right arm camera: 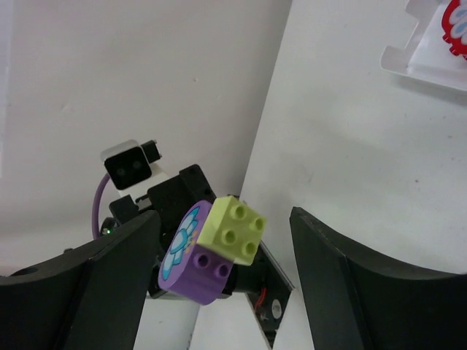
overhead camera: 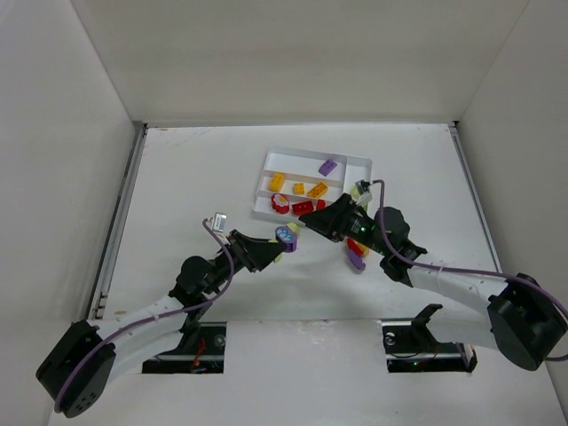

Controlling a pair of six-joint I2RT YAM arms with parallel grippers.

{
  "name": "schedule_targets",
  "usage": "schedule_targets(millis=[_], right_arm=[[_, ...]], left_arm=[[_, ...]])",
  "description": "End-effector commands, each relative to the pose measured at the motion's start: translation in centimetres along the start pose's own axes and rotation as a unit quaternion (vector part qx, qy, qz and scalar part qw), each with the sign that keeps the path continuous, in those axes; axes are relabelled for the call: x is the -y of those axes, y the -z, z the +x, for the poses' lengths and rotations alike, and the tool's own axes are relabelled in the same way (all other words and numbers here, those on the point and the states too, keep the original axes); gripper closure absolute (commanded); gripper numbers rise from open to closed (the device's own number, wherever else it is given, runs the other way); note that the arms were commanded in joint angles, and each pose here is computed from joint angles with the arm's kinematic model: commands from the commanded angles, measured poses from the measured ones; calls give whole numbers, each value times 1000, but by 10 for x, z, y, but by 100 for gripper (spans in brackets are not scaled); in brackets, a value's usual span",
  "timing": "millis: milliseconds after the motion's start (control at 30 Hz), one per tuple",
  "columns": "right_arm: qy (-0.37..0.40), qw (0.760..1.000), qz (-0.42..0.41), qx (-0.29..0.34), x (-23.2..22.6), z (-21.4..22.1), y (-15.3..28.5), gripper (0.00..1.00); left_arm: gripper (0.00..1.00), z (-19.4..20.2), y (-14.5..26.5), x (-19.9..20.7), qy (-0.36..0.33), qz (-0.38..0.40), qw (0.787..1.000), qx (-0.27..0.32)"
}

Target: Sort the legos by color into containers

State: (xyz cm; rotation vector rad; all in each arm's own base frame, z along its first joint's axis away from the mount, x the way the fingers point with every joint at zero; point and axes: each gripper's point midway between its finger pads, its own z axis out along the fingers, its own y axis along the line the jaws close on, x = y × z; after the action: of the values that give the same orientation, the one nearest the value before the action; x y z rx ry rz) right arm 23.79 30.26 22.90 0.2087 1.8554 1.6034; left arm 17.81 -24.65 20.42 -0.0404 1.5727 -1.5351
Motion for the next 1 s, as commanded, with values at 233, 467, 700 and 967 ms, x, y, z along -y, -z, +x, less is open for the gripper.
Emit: schedule_targets(millis=[233,467,700,967], right_arm=[[-62,997,-36,-10,-1,3,-2,24],[-74,995,-60,-12,-10,4,0,31],[-81,994,-67,-24,-14,12,-3,33],[-83,993,-70,-38,-17,20,-6,41]], left_arm=[[72,-9,4,27,23,75,997,-6],[72,-7,2,27,21,74,997,-9],[72,-5,2,25,18,70,997,-11],[72,-3,0,26,15,70,997,-11]])
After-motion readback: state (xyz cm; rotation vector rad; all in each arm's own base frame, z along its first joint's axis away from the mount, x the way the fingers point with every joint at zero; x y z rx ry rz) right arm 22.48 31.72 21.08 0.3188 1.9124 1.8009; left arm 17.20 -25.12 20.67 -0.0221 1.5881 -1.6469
